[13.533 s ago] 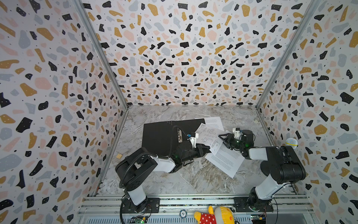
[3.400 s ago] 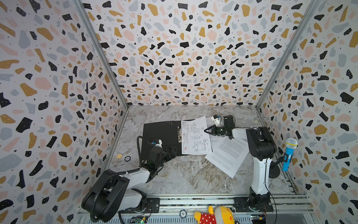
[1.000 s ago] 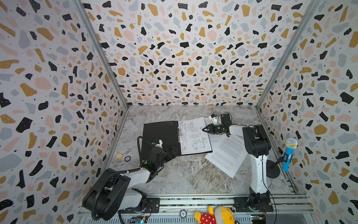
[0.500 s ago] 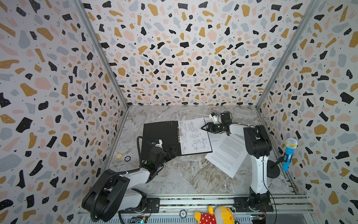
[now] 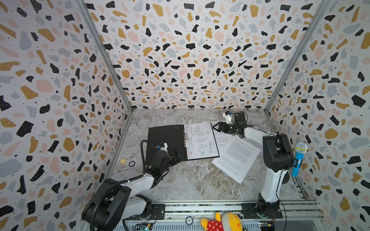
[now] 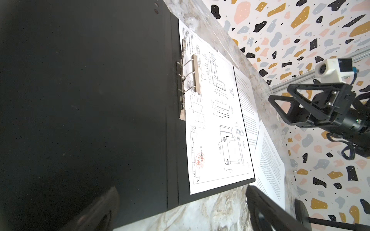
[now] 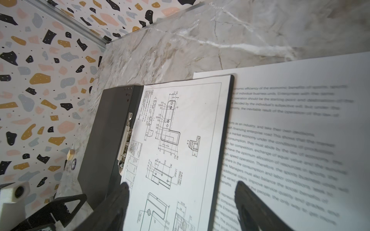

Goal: Put the files into the folder

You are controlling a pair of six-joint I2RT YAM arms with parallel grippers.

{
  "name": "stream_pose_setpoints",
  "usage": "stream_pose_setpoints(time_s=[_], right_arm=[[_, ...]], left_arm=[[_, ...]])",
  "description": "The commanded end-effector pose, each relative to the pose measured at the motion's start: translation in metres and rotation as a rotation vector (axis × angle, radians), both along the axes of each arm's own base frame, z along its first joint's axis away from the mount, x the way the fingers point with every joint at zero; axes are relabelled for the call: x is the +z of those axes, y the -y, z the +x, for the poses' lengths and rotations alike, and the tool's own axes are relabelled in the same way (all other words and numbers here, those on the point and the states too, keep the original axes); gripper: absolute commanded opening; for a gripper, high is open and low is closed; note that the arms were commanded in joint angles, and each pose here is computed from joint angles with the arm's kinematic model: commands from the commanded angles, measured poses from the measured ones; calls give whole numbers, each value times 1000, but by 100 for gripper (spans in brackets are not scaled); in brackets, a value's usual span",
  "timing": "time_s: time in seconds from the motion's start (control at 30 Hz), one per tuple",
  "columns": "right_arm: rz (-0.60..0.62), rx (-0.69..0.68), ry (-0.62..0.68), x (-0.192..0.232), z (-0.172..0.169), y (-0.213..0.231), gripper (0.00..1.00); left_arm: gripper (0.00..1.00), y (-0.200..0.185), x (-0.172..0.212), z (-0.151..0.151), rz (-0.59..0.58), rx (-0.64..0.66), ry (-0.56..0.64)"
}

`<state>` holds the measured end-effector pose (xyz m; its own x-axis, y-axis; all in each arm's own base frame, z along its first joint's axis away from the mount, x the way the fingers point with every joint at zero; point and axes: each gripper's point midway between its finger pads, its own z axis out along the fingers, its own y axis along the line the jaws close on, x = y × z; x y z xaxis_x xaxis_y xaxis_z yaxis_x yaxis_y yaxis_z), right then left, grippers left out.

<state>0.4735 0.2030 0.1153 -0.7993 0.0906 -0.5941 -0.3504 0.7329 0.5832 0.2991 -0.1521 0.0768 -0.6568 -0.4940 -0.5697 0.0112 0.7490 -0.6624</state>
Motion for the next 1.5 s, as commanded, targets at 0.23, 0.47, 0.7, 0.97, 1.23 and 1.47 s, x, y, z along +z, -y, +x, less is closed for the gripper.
stream_pose_setpoints(time_s=[0.23, 0.47, 0.7, 0.97, 1.23, 1.47], right_arm=[[-204, -279, 17, -10, -54, 86, 88], [-160, -388, -78, -35, -96, 124, 88], [-175, -463, -123, -56, -134, 151, 88], [-139, -506, -74, -42, -157, 165, 89], [-168, -652, -118, -46, -182, 199, 100], [-131, -726, -141, -53, -196, 216, 99]], left_arm=[[100, 39, 52, 12, 32, -76, 135], [100, 94, 72, 13, 43, -202, 176], [100, 164, 75, 16, 86, -384, 189], [100, 255, 67, 18, 141, -632, 187], [100, 315, 37, 23, 237, -765, 142], [100, 342, 11, 30, 279, -820, 92]])
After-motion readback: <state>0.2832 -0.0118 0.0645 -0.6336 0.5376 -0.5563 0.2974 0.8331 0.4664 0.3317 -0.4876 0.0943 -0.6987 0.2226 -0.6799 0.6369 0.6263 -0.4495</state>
